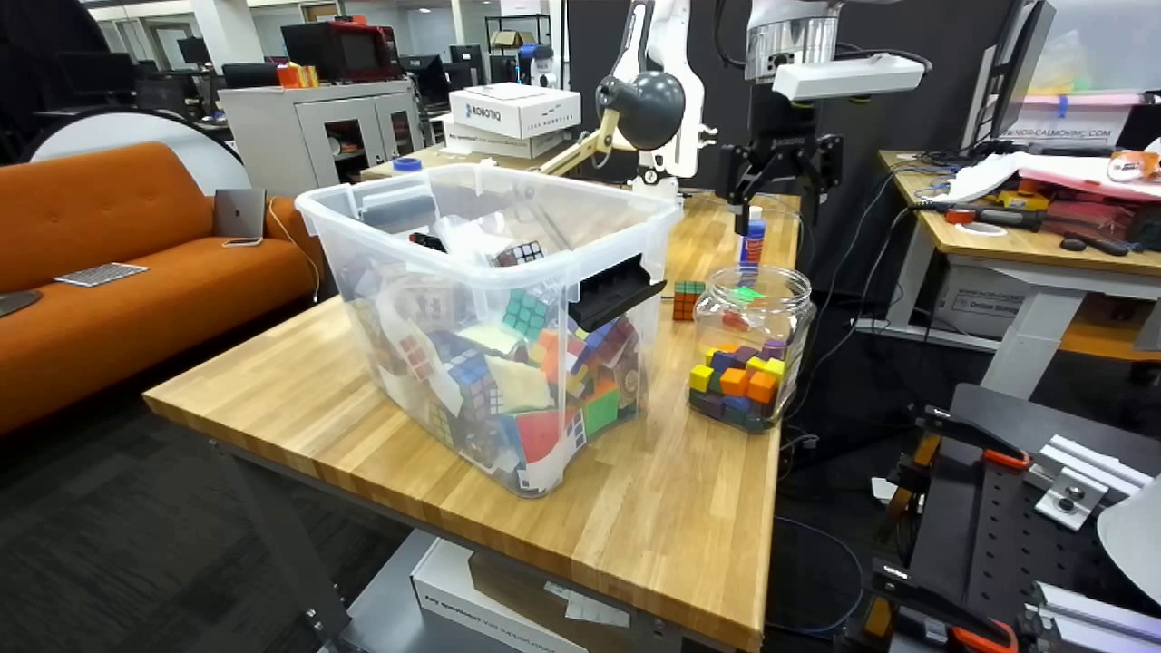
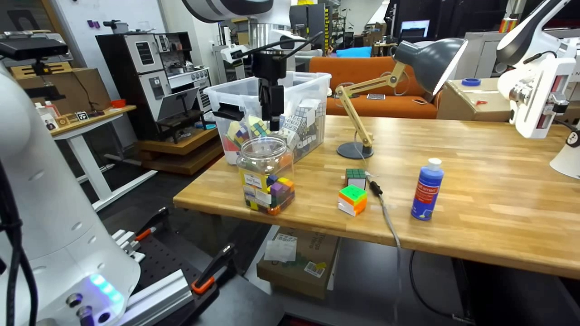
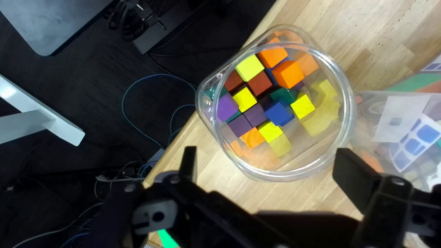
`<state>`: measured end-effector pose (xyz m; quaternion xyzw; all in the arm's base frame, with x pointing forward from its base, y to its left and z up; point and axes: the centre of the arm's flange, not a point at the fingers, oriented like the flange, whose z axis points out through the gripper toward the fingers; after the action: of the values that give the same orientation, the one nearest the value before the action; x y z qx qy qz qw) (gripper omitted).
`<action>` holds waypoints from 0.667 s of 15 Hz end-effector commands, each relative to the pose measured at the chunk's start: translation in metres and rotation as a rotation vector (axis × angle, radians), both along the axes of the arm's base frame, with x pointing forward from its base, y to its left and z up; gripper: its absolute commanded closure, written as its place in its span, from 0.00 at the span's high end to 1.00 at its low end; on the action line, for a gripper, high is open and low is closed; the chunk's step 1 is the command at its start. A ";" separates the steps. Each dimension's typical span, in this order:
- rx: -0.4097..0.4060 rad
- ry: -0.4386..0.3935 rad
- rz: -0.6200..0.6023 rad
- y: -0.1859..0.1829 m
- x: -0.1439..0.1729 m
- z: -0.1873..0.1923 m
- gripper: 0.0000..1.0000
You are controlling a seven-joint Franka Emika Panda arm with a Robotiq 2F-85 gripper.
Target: Pick up the jar and put it in the box
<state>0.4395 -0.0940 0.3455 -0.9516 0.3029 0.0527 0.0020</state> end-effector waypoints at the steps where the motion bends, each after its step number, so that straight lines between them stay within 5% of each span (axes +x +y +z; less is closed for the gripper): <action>1: 0.000 0.000 0.000 0.000 0.000 0.000 1.00; 10: 0.024 0.014 -0.027 -0.015 0.005 -0.013 1.00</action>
<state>0.4387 -0.0981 0.3387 -0.9496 0.3077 0.0603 0.0022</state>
